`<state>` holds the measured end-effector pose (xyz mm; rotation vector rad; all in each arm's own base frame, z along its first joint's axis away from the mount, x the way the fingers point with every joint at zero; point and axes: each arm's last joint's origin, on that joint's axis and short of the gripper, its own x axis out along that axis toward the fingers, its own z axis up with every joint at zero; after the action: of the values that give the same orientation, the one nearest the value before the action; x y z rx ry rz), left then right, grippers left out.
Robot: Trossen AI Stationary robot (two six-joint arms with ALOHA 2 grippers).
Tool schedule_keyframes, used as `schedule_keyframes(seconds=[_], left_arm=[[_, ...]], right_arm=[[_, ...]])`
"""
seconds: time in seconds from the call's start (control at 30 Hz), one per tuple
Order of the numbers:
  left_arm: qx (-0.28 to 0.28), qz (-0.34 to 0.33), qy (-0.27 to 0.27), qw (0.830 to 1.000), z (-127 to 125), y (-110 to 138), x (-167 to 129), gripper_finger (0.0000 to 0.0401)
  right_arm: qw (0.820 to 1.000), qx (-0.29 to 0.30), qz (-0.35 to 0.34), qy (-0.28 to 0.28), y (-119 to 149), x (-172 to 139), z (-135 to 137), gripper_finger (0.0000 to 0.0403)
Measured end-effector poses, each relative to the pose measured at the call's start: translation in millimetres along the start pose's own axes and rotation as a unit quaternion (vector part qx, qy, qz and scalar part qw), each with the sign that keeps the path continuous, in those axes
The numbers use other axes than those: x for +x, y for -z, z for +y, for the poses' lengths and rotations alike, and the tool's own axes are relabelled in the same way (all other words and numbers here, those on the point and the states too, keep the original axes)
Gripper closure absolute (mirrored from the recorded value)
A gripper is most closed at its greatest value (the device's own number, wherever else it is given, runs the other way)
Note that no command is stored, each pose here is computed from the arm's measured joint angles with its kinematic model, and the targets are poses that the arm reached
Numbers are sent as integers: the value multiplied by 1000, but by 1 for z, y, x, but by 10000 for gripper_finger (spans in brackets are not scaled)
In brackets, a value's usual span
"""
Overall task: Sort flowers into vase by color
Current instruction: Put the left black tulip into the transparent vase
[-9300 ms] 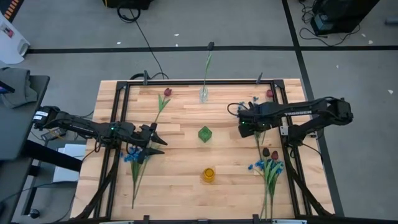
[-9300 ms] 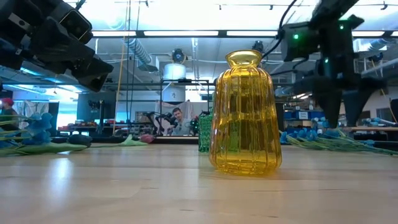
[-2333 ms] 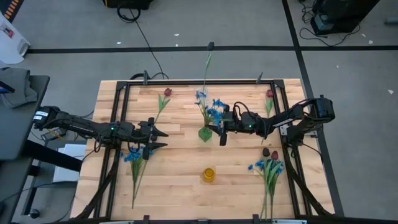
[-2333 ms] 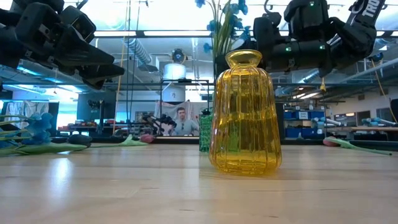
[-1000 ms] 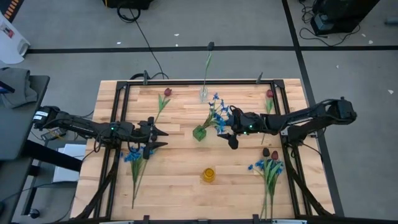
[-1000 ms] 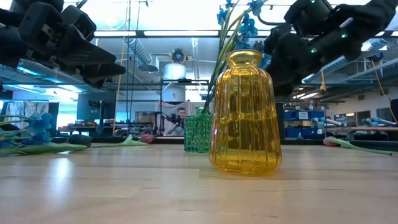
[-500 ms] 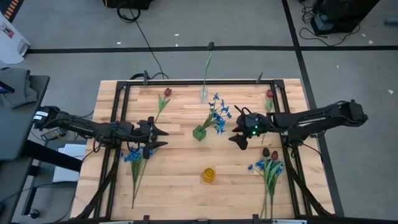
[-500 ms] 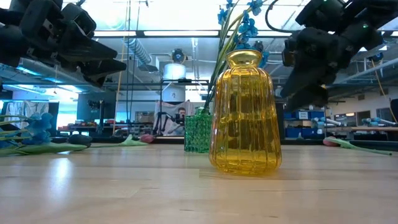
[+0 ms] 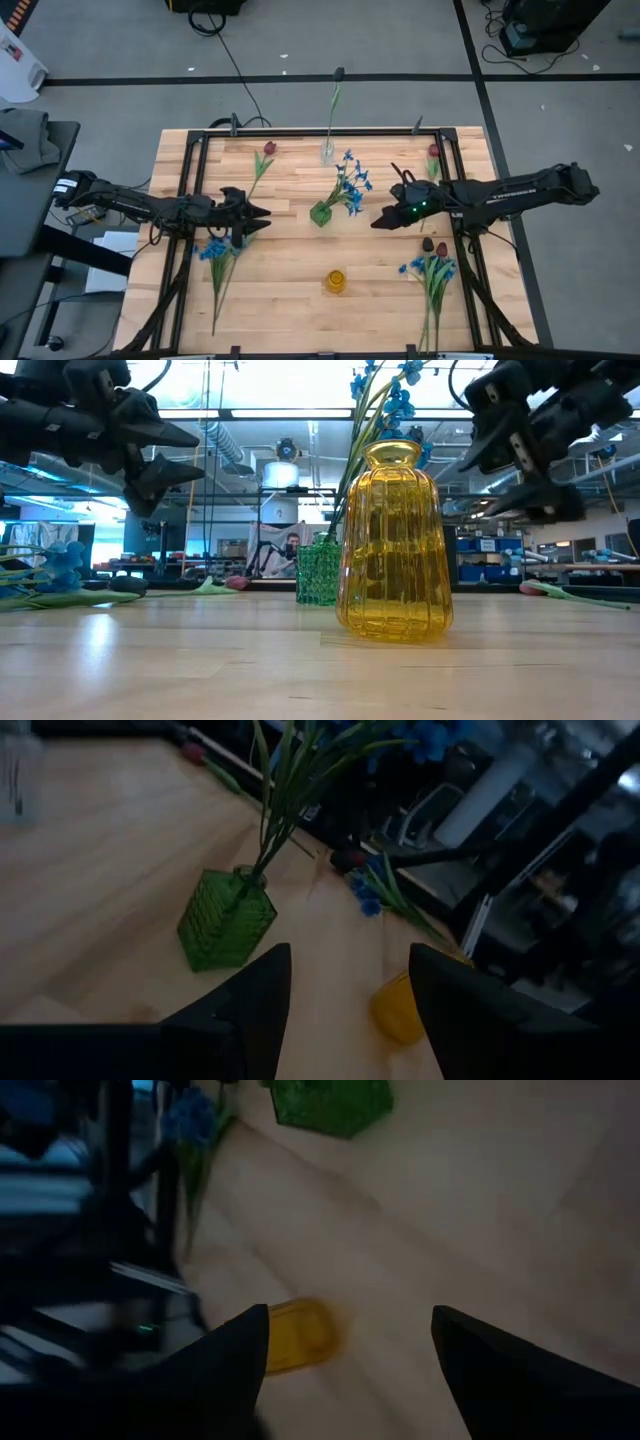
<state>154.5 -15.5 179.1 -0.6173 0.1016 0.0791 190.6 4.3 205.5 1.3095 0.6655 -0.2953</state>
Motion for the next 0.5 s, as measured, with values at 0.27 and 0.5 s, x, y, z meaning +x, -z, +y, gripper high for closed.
schedule_keyframes(seconds=[0.27,0.5], left_arm=[[-189,0,0,982,0,0,0,192],[-295,-1,0,955,0,0,0,192]], right_arm=[[991,123,44,-30,19,-5,9,114],[978,170,97,-68,40,-10,21,116]])
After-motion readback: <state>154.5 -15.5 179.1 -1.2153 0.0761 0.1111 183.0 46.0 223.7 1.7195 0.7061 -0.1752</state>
